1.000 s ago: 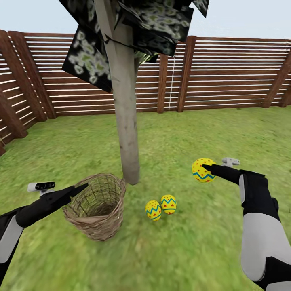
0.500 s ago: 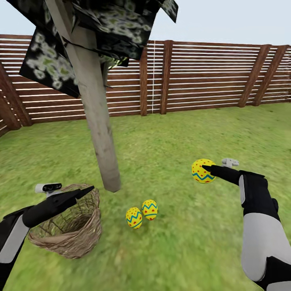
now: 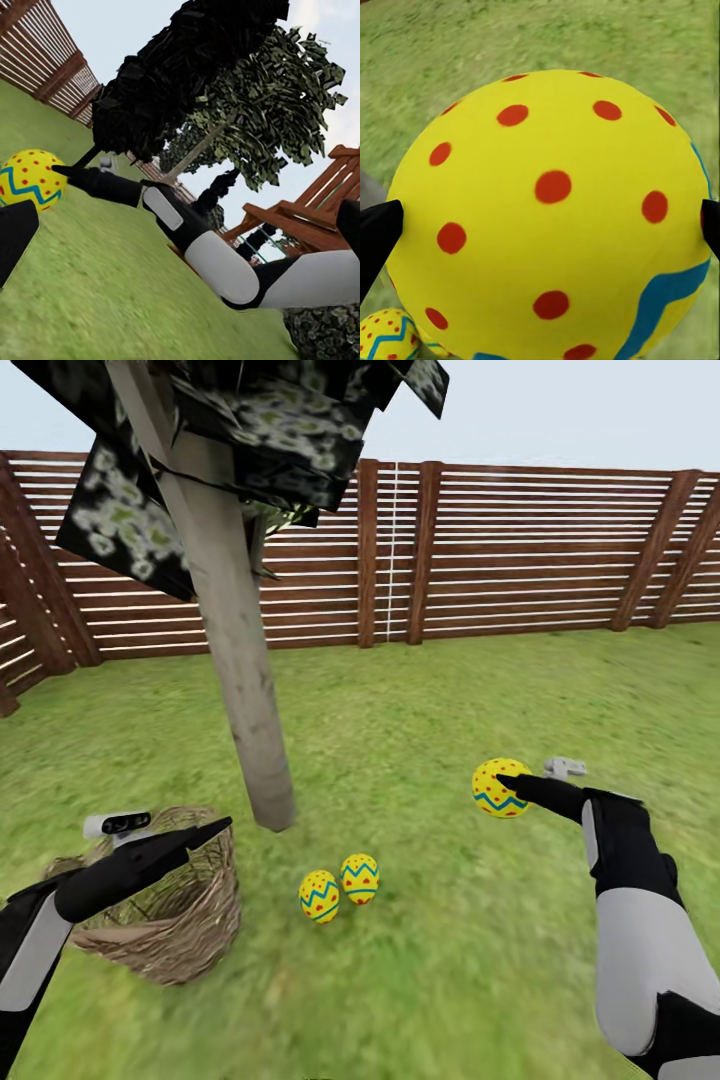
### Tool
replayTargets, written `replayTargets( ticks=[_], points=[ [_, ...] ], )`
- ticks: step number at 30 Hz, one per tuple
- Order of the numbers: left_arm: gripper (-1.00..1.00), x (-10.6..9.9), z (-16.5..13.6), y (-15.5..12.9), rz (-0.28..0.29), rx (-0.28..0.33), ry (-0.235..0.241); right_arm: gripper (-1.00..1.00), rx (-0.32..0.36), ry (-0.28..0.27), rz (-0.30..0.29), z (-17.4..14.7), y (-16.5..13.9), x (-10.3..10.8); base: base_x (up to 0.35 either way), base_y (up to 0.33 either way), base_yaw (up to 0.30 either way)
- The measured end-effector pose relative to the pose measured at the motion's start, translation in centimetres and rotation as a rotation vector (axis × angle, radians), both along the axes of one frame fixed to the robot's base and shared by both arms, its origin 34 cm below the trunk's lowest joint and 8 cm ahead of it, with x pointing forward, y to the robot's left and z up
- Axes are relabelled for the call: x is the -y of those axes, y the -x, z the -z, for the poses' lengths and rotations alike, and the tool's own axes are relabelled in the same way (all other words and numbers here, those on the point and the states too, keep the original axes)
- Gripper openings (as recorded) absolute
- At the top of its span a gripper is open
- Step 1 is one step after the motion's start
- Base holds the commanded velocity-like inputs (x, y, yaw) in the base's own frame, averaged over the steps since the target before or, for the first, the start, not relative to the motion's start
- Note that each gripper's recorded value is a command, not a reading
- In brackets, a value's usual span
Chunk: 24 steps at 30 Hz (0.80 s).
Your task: Take the three Easter eggs out of the wicker basket on the lawn in the garden, then place them on the lawn next to a single tree (choose any tree) so that all three eggs are next to the same tree and none are left in the basket.
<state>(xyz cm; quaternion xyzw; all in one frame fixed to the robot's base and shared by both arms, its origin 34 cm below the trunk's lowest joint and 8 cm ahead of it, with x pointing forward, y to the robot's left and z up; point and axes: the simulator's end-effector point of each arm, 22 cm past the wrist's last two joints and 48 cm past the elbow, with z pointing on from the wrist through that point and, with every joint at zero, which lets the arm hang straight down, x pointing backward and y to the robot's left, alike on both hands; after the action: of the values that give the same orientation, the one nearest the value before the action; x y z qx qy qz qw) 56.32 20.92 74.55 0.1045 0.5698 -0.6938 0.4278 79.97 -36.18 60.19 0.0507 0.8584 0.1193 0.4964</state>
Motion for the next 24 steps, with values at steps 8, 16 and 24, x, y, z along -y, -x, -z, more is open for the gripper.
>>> replayTargets(
  ticks=[8, 16, 24],
  points=[
    [1.00, 0.1, -0.1, 0.1, 0.003, 0.002, 0.004, -1.00, -0.020, 0.049, 0.035, 1.6, -0.2, 0.5, 0.053, -0.326, 0.293],
    [1.00, 1.4, -0.6, 0.2, 0.013, 0.008, 0.066, -1.00, -0.043, 0.164, 0.052, 5.0, -0.8, -1.5, 0.232, -0.249, 0.293],
    [1.00, 1.4, -2.4, 2.4, 0.094, 0.069, 0.164, -1.00, -0.100, 0.215, 0.005, 8.7, -0.1, -3.7, 0.145, -0.047, 0.293]
  ],
)
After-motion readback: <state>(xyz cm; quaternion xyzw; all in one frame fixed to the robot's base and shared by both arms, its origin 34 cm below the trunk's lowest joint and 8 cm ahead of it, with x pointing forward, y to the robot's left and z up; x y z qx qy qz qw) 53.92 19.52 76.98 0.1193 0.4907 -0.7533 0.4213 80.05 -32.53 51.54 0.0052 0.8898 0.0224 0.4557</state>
